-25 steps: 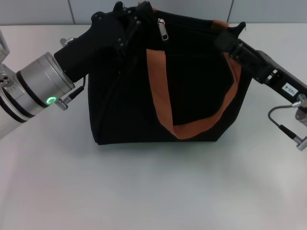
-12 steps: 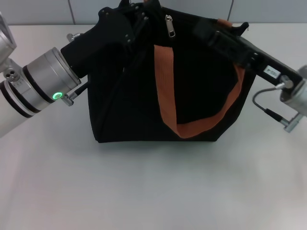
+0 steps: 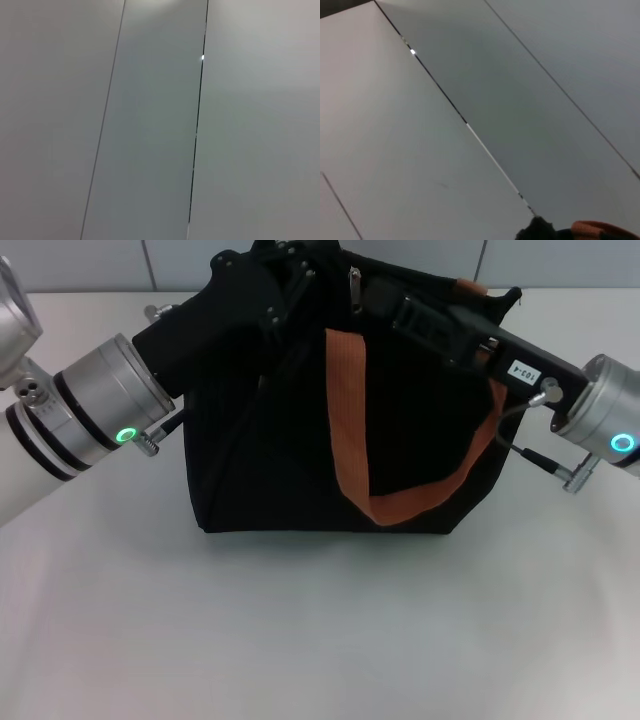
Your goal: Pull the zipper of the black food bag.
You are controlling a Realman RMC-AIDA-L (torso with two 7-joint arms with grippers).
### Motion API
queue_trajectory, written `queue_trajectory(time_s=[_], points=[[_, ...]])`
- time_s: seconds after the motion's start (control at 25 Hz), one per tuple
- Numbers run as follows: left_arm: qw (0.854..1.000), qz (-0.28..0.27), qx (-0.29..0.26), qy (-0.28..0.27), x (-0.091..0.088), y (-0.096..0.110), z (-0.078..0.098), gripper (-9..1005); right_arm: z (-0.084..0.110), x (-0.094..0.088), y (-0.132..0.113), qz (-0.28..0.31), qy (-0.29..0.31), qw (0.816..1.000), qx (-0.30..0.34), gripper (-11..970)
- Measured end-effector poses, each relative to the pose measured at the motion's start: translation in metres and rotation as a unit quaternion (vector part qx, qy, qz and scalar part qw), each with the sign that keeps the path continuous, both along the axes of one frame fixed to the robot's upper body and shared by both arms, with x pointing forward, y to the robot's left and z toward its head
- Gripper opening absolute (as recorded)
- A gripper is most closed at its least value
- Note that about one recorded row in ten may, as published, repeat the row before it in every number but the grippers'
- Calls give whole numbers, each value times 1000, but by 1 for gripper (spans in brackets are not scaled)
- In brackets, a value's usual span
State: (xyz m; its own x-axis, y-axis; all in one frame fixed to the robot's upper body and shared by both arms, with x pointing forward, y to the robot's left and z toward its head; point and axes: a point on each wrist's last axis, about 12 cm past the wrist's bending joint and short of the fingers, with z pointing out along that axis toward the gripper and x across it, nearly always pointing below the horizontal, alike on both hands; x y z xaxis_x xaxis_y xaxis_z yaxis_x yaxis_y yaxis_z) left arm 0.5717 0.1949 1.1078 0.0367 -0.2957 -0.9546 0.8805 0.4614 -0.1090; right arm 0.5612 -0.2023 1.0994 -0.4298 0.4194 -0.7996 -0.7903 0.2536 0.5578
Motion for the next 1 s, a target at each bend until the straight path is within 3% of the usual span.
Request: queue_trajectory(time_s=[0.32, 1.0], points=[[1000, 0, 3, 2, 2, -5, 0, 22, 4, 1, 14, 34, -4, 999, -5, 440], [1000, -1, 3, 1, 1, -4, -1, 24, 1, 2, 11, 13, 11, 1000, 4, 423]])
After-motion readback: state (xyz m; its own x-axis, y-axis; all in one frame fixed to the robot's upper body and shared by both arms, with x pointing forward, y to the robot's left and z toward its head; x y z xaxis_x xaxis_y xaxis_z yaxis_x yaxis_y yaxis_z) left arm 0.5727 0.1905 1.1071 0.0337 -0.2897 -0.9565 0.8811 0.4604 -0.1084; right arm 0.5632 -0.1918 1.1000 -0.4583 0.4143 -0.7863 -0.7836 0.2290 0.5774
